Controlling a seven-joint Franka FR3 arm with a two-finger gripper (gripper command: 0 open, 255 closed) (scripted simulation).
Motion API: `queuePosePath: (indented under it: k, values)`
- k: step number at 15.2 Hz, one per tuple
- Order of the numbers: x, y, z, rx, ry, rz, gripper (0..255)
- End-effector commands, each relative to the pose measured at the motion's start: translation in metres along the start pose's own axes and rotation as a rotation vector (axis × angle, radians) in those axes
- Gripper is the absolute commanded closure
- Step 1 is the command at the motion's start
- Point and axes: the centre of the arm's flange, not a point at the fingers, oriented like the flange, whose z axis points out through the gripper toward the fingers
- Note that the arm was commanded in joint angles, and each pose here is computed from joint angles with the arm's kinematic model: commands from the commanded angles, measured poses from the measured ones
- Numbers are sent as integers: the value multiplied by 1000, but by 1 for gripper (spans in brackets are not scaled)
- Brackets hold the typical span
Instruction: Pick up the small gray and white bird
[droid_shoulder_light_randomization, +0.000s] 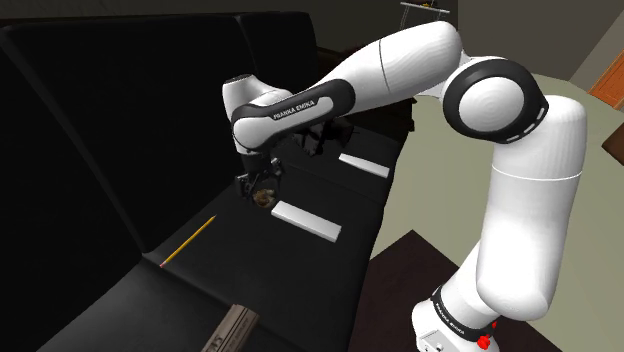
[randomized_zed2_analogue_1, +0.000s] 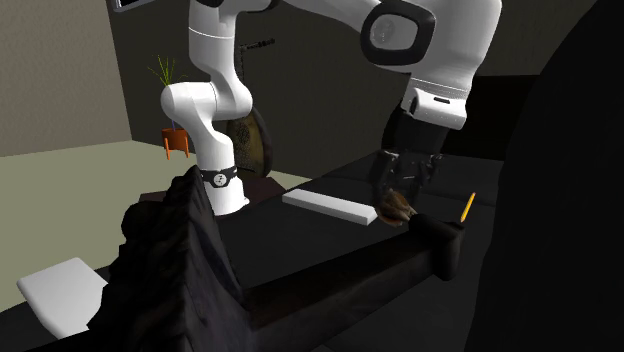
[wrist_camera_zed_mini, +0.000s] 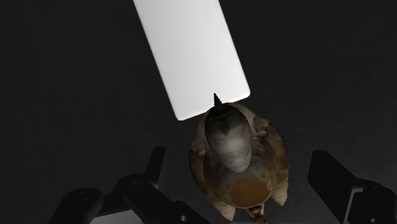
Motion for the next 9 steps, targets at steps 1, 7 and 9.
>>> queuePosePath:
  k: [1, 7, 9]
  values:
    - [1, -2, 8, 0, 0, 0, 0]
    - [1, -1, 9, 0, 0, 0, 255]
    - [1, -1, 9, 0, 0, 0, 255]
